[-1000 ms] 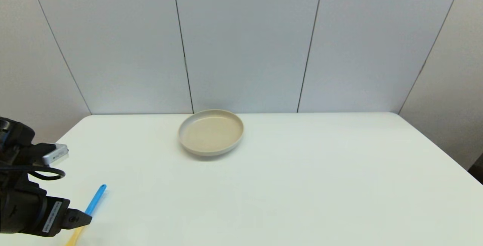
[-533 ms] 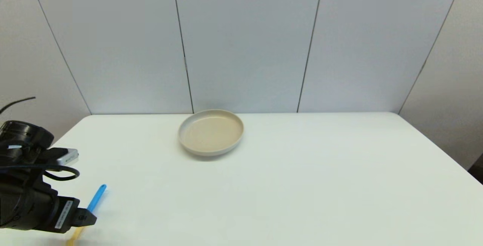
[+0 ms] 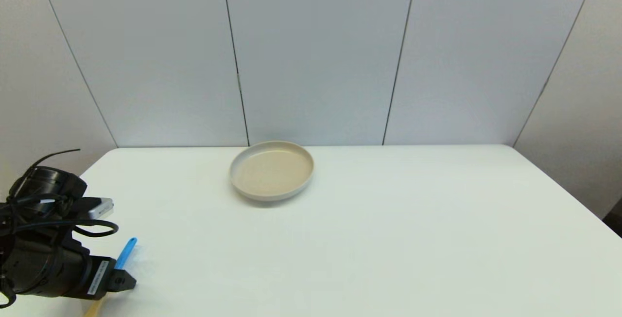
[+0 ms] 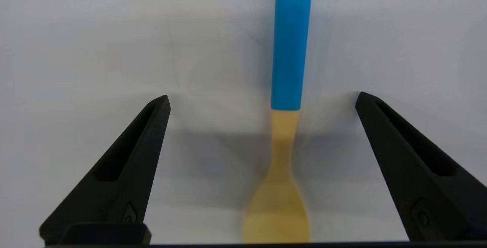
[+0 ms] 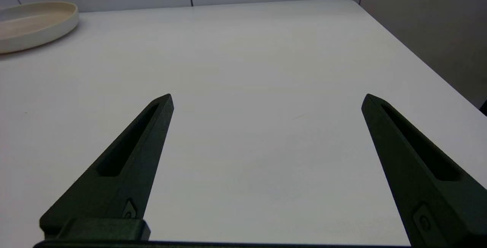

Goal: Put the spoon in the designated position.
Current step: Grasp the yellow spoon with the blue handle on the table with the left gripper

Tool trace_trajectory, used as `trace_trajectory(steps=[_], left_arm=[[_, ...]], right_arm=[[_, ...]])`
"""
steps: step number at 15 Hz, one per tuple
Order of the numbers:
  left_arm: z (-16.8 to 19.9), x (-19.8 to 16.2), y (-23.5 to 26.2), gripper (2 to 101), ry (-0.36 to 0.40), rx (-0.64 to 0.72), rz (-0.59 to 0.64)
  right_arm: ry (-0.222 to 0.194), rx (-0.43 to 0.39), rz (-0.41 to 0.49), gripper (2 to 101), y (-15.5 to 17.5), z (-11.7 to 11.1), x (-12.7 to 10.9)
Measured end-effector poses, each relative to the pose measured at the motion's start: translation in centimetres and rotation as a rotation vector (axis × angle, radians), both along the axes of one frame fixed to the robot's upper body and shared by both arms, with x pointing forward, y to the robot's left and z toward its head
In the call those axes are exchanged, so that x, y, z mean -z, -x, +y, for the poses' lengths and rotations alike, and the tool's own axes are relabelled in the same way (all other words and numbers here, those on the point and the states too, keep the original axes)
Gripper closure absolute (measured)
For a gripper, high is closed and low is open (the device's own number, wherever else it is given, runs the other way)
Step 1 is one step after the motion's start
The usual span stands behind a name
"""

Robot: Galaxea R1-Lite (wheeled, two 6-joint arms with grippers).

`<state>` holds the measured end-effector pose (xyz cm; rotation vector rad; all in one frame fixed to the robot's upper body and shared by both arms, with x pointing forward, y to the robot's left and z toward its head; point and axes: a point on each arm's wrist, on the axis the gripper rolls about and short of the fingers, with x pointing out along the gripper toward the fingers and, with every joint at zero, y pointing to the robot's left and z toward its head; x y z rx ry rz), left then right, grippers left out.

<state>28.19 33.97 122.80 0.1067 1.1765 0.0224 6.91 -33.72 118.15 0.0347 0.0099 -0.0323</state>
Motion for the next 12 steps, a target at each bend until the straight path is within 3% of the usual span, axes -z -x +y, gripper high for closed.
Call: trace_trajectory(steps=[7, 12], left_arm=[[-0.01, 0.10, -0.09, 8.3, 0.001, -0.003, 0.005], [0.02, 0.12, -0.37, 49.4, -0.001, -0.004, 0.007]], right_arm=[[0.000, 0.000, 0.000, 4.3, 0.00, 0.00, 0.00], [0.000, 0.000, 0.000, 4.3, 0.00, 0.00, 0.00]])
